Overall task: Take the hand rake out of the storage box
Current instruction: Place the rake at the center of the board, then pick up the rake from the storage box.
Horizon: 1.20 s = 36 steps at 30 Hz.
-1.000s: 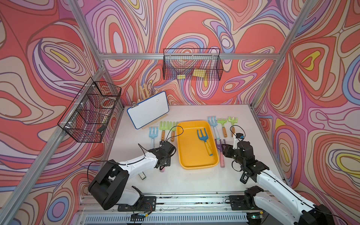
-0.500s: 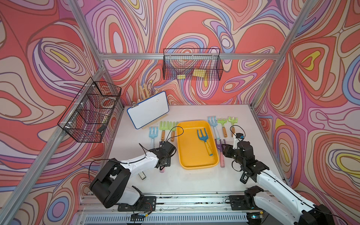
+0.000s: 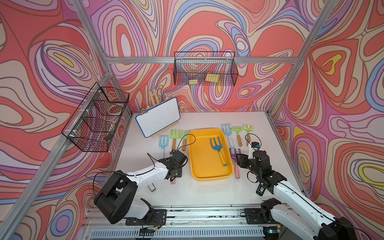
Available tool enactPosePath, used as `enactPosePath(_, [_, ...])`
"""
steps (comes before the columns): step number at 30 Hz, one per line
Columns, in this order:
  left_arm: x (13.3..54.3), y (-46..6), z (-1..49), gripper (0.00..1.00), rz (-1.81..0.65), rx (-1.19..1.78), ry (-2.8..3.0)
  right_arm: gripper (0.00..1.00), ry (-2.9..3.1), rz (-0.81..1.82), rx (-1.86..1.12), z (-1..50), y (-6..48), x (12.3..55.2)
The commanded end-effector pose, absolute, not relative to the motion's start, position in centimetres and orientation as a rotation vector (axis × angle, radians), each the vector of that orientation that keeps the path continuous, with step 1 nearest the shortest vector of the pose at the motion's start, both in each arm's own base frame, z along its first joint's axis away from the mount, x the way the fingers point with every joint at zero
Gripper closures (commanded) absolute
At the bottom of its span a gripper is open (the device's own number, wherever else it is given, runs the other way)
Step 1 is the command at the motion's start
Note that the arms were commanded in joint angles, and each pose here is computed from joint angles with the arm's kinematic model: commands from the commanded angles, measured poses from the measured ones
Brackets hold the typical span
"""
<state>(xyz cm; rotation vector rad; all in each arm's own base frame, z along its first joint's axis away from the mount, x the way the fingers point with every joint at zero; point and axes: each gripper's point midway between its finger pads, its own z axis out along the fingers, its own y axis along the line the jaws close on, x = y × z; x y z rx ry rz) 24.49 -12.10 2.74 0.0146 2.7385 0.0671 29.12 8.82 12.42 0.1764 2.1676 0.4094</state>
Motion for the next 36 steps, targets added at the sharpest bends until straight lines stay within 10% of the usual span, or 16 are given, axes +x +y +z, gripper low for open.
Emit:
enactPosePath(1, [24.6, -12.2, 4.8, 0.39, 0.031, 0.017, 2.714, 0.39, 2.135, 0.427, 0.159, 13.6, 9.1, 29.7])
enactPosePath(36, [24.8, -17.1, 13.6, 0.33, -0.429, 0.180, 2.245, 0.41, 2.442, 0.489, -0.110, 17.0, 13.7, 31.6])
